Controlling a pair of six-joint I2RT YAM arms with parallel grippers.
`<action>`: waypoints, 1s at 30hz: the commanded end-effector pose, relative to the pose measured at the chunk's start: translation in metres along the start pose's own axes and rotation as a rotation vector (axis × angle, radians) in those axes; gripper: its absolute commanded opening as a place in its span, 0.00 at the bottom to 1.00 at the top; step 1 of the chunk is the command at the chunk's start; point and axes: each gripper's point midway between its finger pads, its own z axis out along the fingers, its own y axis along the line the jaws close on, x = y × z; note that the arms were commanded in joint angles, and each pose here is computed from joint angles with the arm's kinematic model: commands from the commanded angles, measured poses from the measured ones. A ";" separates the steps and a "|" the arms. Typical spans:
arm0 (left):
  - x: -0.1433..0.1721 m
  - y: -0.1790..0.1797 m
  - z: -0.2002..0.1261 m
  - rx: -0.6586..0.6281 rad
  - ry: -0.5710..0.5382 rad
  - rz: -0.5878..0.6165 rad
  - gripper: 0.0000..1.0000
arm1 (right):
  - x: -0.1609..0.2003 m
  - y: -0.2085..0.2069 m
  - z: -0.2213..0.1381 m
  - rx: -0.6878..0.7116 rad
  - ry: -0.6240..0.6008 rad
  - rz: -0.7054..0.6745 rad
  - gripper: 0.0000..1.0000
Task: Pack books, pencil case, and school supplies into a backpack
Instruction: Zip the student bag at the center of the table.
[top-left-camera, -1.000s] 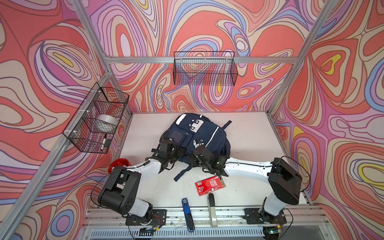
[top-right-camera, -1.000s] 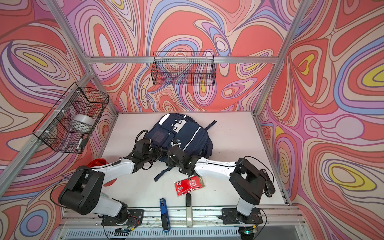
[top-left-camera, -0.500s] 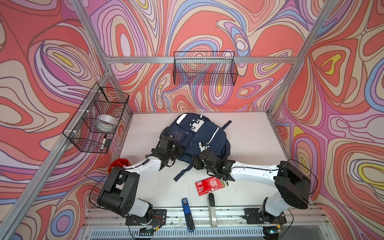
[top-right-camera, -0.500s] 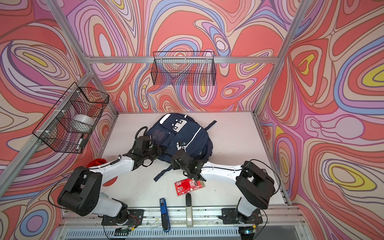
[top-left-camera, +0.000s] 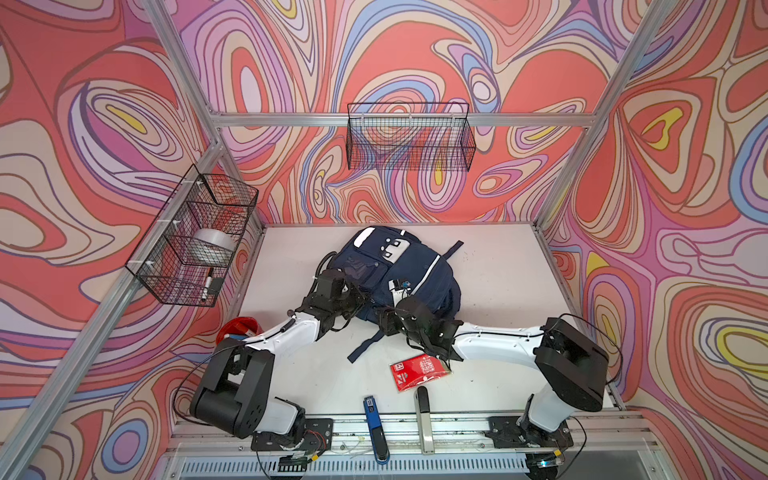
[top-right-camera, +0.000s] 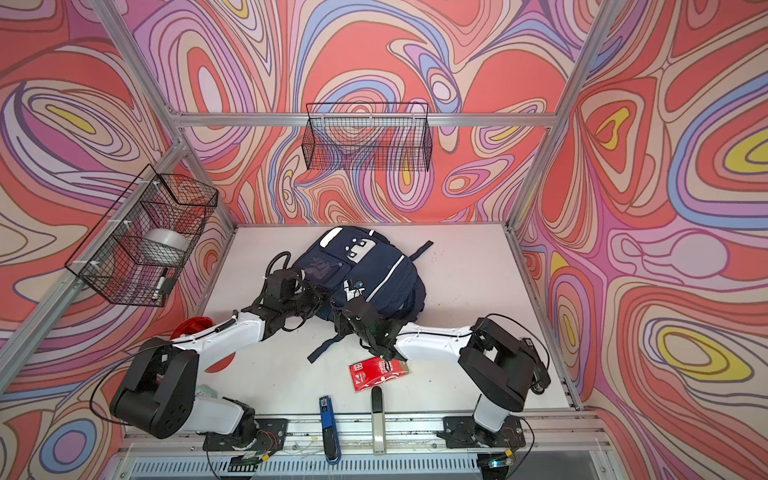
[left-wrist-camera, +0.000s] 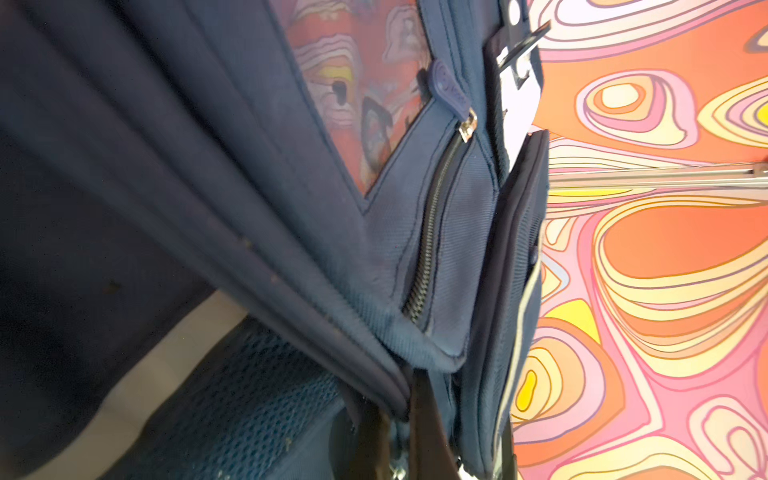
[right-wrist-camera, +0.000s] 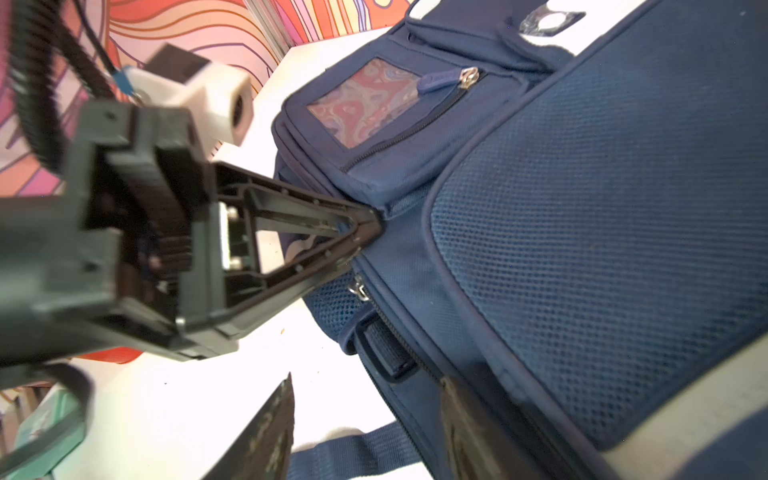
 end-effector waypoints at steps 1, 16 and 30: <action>-0.003 -0.054 -0.017 0.161 0.008 0.047 0.00 | -0.007 -0.001 0.004 0.009 -0.031 -0.006 0.57; 0.003 -0.040 -0.022 0.136 0.012 0.029 0.00 | -0.006 -0.012 0.034 0.156 0.046 -0.130 0.54; 0.005 -0.048 -0.029 0.174 0.019 -0.011 0.00 | 0.002 -0.028 0.036 0.272 0.063 -0.205 0.17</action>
